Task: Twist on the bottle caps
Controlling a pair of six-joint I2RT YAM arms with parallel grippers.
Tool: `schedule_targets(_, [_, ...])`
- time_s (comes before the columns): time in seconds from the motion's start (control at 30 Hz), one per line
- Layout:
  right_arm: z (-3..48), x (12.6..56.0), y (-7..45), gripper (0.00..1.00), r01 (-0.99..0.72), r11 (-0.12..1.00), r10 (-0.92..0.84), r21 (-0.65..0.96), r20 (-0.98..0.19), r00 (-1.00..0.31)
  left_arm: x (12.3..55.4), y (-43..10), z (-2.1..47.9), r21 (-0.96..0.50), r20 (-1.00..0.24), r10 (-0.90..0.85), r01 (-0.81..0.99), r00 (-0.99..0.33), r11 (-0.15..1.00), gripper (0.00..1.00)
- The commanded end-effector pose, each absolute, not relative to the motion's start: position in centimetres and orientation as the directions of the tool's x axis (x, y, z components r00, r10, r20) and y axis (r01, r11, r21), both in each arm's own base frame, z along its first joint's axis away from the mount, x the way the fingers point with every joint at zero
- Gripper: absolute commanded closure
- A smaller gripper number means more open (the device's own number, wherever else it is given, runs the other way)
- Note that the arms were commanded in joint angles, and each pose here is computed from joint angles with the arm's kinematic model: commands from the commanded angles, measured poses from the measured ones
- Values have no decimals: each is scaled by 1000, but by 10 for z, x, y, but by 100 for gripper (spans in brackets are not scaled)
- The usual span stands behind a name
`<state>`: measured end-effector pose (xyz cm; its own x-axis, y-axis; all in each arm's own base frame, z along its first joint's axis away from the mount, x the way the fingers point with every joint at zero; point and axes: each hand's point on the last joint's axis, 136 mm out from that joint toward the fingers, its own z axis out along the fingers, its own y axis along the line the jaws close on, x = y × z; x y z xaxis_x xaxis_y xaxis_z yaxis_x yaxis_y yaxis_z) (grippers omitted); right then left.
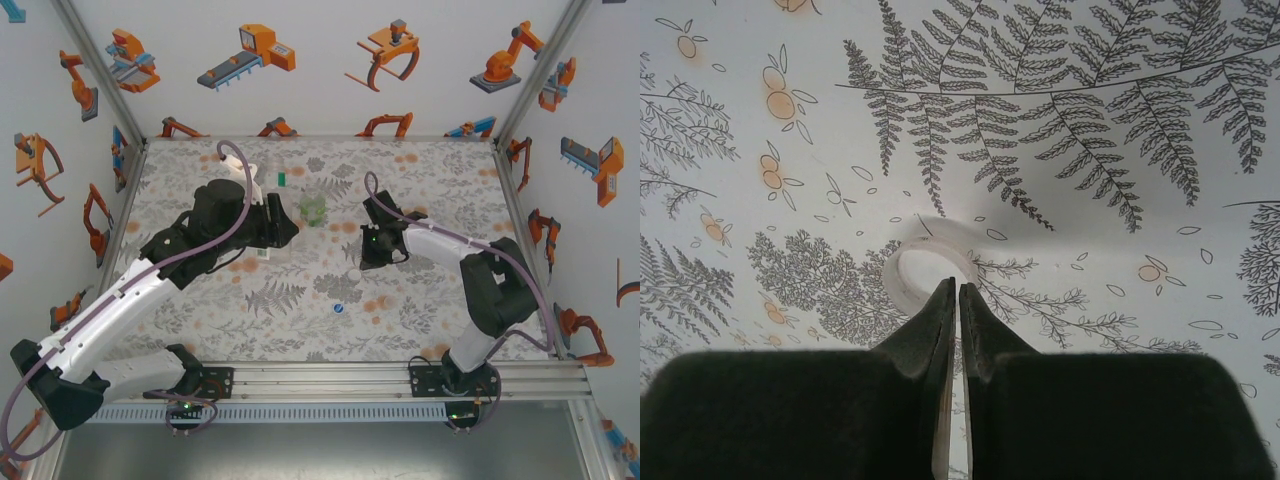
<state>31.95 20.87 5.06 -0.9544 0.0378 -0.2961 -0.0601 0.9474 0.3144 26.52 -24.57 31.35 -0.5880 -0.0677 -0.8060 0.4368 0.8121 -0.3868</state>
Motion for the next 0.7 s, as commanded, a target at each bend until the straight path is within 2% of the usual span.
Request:
schedule_targets(0.0, [43,316,208,90,-60,947,31,315,-277,-960,269,-246,324,-385,-823,-80,448,-563,807,100])
schedule_targets(0.13, [48,317,210,89,-61,943,35,328,-279,-960,269,-247,327,-387,-825,-85,449,-559,805,100])
schedule_targets(0.37, [59,313,210,66,-75,952,17,298,-294,-956,273,-249,326,-389,-822,-87,443,-563,808,100])
schedule_targets(0.67, [62,313,219,55,-117,967,-40,227,-318,-947,273,-250,324,-387,-819,-80,443,-569,808,100])
